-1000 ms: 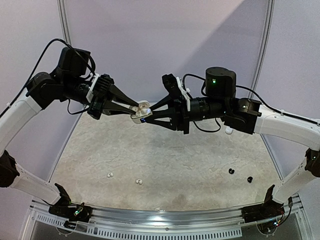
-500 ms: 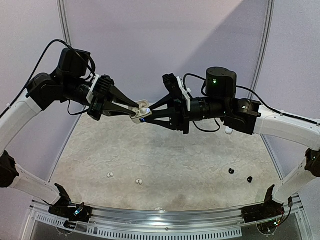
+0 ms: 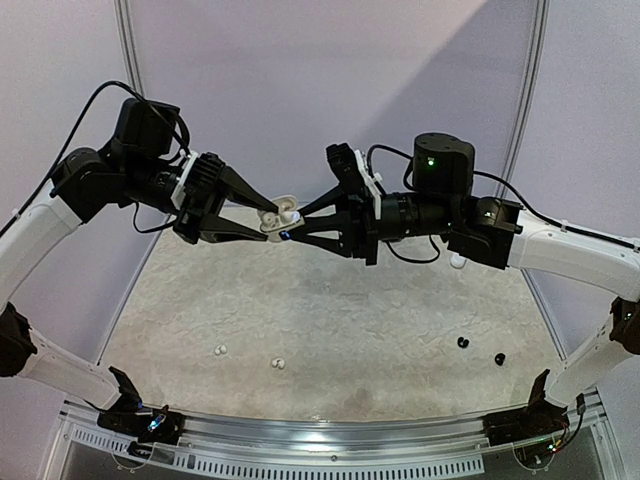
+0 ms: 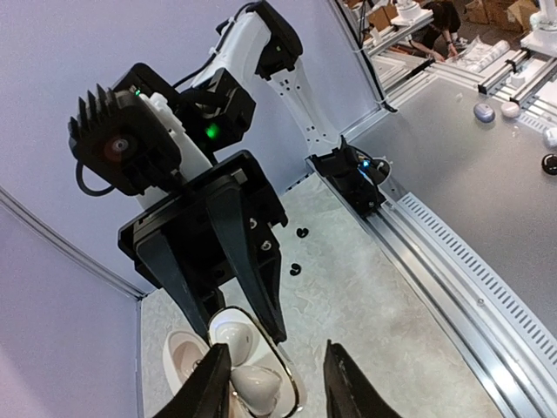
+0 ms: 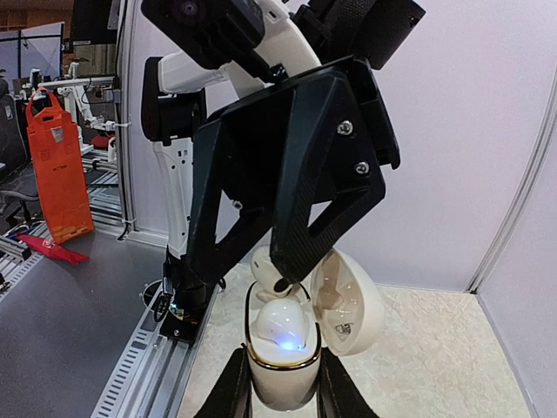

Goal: Insert the wireless bluetooth earbuds into the charging case

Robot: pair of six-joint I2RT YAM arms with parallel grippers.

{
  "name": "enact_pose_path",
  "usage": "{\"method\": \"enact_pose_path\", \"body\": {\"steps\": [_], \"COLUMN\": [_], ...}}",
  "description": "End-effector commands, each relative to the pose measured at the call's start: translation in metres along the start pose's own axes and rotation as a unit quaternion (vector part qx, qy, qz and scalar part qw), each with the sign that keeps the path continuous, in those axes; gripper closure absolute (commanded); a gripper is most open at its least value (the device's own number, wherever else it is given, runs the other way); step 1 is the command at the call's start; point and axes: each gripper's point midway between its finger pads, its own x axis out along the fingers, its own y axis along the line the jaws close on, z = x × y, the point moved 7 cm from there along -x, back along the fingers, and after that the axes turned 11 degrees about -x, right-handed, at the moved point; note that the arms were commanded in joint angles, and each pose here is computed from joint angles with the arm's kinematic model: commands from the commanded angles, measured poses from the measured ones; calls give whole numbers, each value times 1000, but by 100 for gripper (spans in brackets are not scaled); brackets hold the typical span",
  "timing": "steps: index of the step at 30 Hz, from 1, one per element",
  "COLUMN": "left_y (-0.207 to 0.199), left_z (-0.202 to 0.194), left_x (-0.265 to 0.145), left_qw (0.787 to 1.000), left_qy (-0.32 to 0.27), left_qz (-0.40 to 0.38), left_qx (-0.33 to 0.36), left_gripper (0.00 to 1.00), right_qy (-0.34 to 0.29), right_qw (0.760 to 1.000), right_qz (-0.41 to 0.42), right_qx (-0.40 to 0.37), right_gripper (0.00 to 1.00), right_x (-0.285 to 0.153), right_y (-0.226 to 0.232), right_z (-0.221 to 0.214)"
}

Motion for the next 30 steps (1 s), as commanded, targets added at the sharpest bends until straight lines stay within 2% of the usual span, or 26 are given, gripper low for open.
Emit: {"method": "enact_pose_path", "body": {"steps": [1, 5, 10, 14, 17, 19, 21, 23, 26, 28, 30], "left_y": [-5, -5, -9, -10, -2, 7, 22, 38, 62, 70, 71], "left_z": [-8, -7, 2, 32, 59, 68, 59, 34, 5, -4, -7], "left_x": [-1, -2, -6, -18, -29, -34, -35, -35, -31, -26, -19], "left_qw": [1000, 1000, 1000, 998, 993, 988, 982, 973, 951, 945, 950], "left_qy": [19, 24, 7, -55, -107, -122, -100, -52, 3, 16, 18], "left_qz": [3, 11, 9, 25, 57, 92, 146, 207, 277, 284, 267], "left_qx": [-19, -4, 11, 32, 15, -14, -60, -89, -136, -161, -161], "left_gripper": [56, 48, 46, 46, 45, 45, 46, 46, 48, 48, 49], "right_qy": [-33, -30, -26, -9, -2, -3, -7, -12, -9, -5, -6], "right_qw": [999, 999, 1000, 1000, 1000, 1000, 1000, 1000, 1000, 1000, 1000], "right_qz": [-9, -9, -12, -24, -27, -26, -24, -19, -10, -6, -3], "right_qx": [-18, -11, -7, -1, -1, 0, 0, -1, -12, -22, -25], "right_gripper": [99, 99, 99, 99, 99, 99, 99, 99, 99, 99, 99], "right_x": [-2, -2, -2, -1, 0, 0, 0, 1, 4, 7, 10], "right_y": [-3, -3, -3, -4, -4, -5, -5, -3, 2, 4, 6], "right_z": [16, 14, 13, 4, -1, -1, 1, 5, 10, 13, 14]}}
